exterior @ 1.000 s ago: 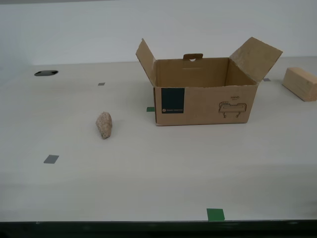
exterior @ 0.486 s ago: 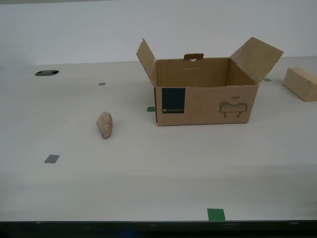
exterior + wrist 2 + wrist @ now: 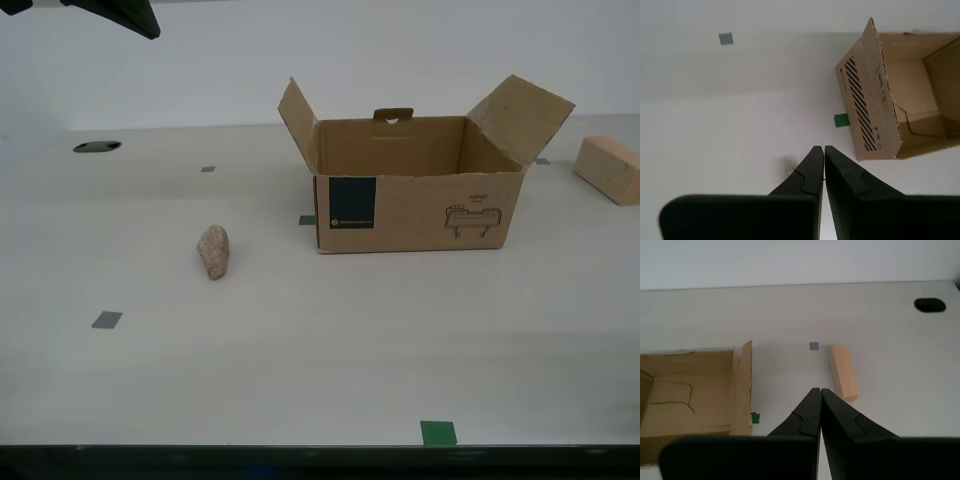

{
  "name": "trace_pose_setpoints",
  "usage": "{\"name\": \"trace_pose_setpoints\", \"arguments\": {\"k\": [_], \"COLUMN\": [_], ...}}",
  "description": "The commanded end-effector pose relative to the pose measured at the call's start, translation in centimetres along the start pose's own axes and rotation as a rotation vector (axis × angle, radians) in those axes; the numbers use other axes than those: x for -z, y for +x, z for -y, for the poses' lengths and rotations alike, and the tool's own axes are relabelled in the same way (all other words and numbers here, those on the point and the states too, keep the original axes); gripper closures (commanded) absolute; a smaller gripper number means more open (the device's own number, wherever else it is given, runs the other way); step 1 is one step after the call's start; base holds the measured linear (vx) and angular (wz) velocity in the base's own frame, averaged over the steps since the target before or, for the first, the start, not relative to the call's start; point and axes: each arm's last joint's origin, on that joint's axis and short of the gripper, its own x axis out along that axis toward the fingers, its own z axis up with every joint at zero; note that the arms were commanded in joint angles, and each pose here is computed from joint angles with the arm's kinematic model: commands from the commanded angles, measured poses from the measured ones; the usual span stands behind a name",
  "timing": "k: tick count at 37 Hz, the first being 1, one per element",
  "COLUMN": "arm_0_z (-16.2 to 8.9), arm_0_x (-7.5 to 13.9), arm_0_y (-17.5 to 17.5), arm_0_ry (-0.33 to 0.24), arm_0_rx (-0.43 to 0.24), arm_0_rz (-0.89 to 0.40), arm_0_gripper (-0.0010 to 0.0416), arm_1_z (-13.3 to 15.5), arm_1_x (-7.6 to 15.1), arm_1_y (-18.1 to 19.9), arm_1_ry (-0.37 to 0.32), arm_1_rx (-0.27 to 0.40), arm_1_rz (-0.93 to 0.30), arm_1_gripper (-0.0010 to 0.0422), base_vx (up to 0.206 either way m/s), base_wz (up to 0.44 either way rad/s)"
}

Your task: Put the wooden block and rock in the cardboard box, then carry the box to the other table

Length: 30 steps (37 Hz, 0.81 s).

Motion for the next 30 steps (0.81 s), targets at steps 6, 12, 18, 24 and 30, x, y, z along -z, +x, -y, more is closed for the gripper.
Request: {"name": "trace_pose_setpoints", "arguments": {"k": [6, 12, 18, 24, 30], "arm_0_z": [0.31, 0.31, 0.3, 0.3, 0.3], "arm_0_x": [-0.15, 0.0, -0.03, -0.03, -0.13], "arm_0_y": [-0.42, -0.2, -0.23, -0.2, -0.21], "arm_0_ry": [0.006, 0.006, 0.006, 0.006, 0.006], "arm_0_rx": [0.016, 0.016, 0.015, 0.015, 0.015], "arm_0_rz": [-0.003, -0.008, -0.006, -0.004, 0.005], "arm_0_gripper": [0.0406, 0.0406, 0.0406, 0.0406, 0.0406], "arm_1_z": [0.58, 0.6, 0.62, 0.62, 0.63], "arm_1_x": [-0.48, -0.55, -0.56, -0.54, -0.52], "arm_1_y": [0.88, 0.89, 0.9, 0.9, 0.9], "arm_1_ry": [-0.042, -0.046, -0.046, -0.046, -0.045], "arm_1_rx": [0.004, 0.007, 0.008, 0.007, 0.007], "arm_1_rz": [-0.034, -0.025, -0.023, -0.025, -0.027], "arm_1_gripper": [0.0412, 0.0412, 0.0412, 0.0412, 0.0412], "base_vx": [0.0, 0.0, 0.0, 0.0, 0.0], "base_wz": [0.0, 0.0, 0.0, 0.0, 0.0]}}
